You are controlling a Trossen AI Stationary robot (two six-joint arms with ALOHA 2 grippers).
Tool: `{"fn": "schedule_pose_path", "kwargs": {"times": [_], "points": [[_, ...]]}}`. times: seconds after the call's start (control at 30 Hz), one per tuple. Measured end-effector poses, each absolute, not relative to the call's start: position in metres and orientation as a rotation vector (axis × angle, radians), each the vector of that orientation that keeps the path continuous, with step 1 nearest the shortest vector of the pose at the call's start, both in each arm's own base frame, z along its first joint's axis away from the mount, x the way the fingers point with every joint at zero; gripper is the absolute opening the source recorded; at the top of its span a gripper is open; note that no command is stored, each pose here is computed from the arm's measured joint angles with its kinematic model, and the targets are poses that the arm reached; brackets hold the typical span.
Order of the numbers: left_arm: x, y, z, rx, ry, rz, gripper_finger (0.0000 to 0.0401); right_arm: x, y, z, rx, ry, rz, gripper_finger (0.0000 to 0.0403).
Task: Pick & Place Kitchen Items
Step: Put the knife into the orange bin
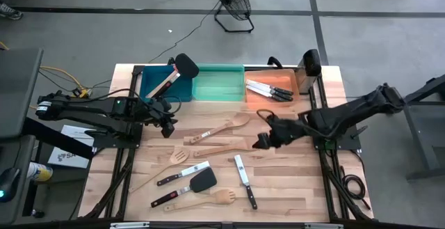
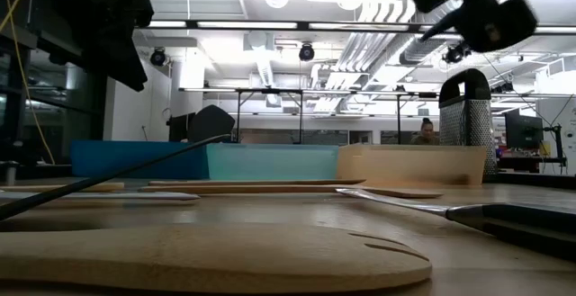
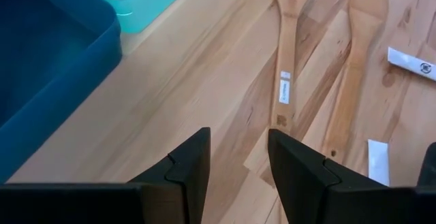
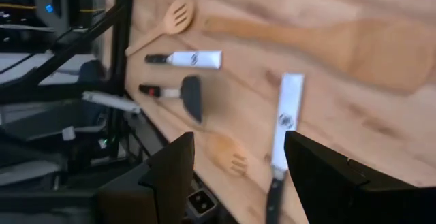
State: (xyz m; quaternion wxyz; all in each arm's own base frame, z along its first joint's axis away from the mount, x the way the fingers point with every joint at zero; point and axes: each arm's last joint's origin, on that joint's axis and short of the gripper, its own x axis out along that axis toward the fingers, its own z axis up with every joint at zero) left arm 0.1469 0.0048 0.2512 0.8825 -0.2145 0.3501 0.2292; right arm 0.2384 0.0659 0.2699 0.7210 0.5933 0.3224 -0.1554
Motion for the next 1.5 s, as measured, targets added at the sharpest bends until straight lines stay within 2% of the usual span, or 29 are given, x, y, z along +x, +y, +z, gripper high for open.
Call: {"fn": "schedule_pose_path", "kwargs": {"times": [0.3,0.67,0.83,1.17,1.5], "points": [[0.144,0.005,0.249,-0.439,0.762,0.486,0.0145,0.243,0.121,0.261,1.297,0.665,-0.251,0.0220],[0.144,0.004,0.248,-0.446,0.776,0.473,0.0145,0.267,0.174,0.231,1.317,0.679,-0.118,0.0220],[0.144,0.004,0.248,-0.447,0.779,0.475,0.0145,0.286,0.199,0.231,1.273,0.712,-0.099,0.0220],[0.142,0.004,0.247,-0.444,0.804,0.471,0.0145,0.326,0.224,0.254,1.198,0.757,-0.195,0.0220],[0.138,0.004,0.244,-0.432,0.856,0.483,0.0145,0.355,0.228,0.269,1.142,0.792,-0.274,0.0220]]}}
